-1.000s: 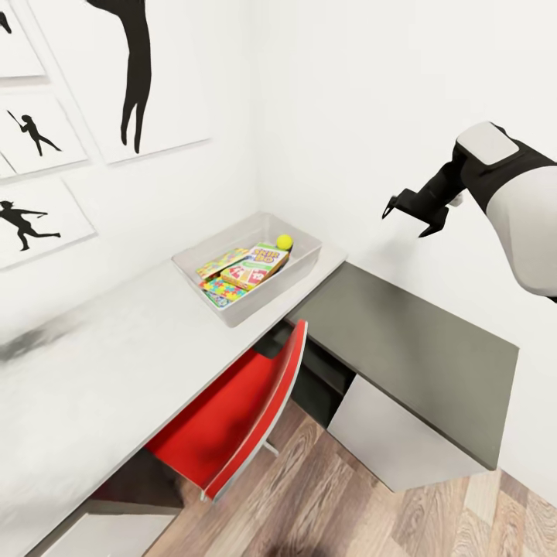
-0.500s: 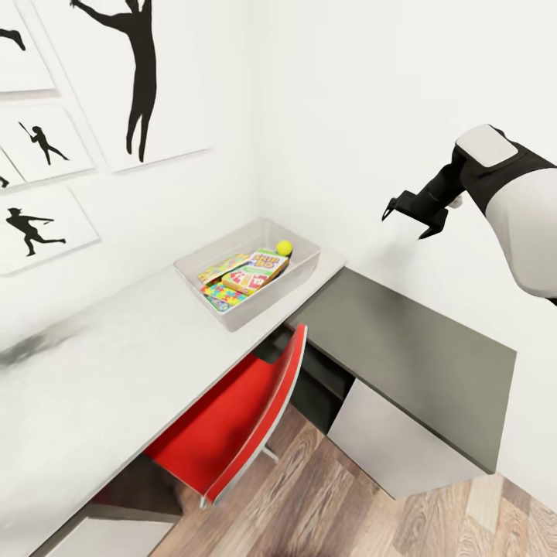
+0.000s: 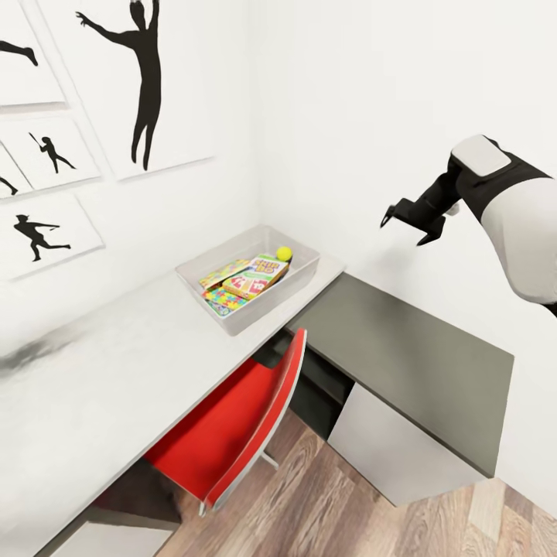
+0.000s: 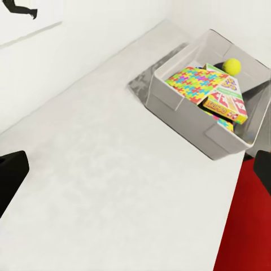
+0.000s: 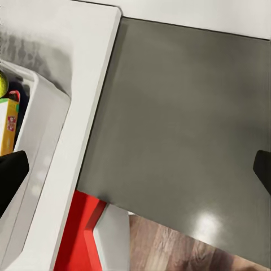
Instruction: Put all the toys in the child's room - the three board games (two on the bed and one on the table), the two jigsaw puzzles on the table, and the tennis ball on the table - inside the toy box on the table in the child's room.
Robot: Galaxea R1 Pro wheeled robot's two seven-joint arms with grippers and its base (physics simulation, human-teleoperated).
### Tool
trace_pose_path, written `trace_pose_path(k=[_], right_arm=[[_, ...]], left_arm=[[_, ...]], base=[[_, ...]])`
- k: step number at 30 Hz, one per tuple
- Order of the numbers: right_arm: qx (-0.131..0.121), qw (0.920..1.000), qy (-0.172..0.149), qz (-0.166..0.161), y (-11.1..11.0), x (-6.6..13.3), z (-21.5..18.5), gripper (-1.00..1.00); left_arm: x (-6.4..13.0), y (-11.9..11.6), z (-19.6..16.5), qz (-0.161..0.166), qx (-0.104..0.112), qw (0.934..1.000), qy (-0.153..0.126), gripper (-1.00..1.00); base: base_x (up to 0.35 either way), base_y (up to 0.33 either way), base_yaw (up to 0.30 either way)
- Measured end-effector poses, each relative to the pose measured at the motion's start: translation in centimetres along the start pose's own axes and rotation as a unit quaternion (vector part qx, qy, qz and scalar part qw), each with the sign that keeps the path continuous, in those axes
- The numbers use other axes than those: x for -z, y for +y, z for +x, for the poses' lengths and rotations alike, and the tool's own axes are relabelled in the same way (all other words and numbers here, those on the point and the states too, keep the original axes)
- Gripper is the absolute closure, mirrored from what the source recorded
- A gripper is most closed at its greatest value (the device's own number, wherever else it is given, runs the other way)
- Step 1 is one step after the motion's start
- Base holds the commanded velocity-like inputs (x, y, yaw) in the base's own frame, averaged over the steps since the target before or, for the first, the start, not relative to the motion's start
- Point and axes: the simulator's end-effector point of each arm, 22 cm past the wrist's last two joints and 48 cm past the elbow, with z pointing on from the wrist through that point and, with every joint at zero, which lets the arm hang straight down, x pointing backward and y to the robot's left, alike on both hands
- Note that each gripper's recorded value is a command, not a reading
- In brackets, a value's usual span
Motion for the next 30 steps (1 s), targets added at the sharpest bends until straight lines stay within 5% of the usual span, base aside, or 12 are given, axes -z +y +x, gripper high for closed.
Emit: trace_pose_path(k=[30], right_arm=[[0.001,0.9998,-0.019,-0.012,0.6,3.7,-0.6,-1.00]], left_arm=[[2.0,-1.0,-1.0,0.006,-0.004,0.9997,-0.023,-1.00]], base=[[0.000,0.000,0.000]])
